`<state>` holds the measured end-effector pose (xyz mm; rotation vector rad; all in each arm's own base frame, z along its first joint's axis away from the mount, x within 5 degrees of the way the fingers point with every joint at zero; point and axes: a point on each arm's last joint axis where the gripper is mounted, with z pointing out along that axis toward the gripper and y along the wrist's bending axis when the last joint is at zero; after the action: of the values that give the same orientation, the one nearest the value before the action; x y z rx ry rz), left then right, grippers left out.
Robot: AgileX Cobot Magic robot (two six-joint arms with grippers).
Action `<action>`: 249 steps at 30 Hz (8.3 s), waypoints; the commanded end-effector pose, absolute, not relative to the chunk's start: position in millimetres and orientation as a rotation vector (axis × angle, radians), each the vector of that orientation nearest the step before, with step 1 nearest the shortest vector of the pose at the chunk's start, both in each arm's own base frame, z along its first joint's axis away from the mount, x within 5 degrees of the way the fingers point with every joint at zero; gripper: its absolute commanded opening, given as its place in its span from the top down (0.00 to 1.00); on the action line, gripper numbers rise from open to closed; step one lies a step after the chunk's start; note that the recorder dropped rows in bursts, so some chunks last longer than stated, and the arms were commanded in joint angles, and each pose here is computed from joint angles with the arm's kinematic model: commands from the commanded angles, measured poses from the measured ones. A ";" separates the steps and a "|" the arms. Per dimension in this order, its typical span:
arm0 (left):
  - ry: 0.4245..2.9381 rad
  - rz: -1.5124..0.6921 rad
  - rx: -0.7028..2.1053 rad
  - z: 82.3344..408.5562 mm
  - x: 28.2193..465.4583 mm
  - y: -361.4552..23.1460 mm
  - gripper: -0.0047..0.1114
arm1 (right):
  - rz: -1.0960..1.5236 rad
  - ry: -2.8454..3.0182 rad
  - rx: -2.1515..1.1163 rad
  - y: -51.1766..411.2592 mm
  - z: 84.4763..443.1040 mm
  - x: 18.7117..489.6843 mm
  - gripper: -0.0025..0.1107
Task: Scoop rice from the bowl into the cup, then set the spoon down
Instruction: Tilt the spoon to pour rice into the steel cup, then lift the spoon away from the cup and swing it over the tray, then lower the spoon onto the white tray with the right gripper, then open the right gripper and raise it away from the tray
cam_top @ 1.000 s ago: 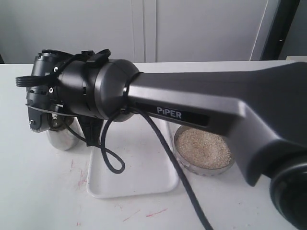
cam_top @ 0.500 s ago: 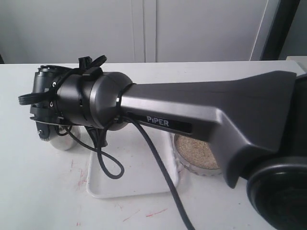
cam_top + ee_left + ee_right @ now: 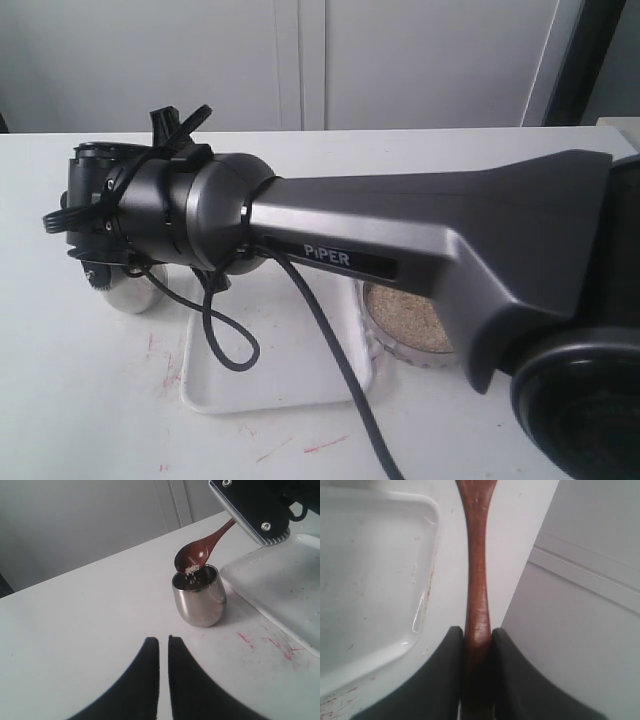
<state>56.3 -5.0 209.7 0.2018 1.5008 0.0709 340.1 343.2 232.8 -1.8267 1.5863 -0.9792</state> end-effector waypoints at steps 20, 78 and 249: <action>1.491 0.062 0.197 211.4 56.0 -5.2 0.84 | -1.103 1.433 -1.914 342.9 240.2 343.3 0.98; 1.491 0.062 0.197 211.4 56.0 -5.2 0.84 | -0.062 2.162 -0.684 318.3 333.6 309.2 0.98; 1.491 0.062 0.197 211.4 56.0 -5.2 0.84 | 0.628 2.485 0.008 237.5 159.1 290.7 0.77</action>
<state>56.3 -5.0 209.7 0.2018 1.5008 0.0709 288.9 239.0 145.4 0.0082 2.5372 0.5960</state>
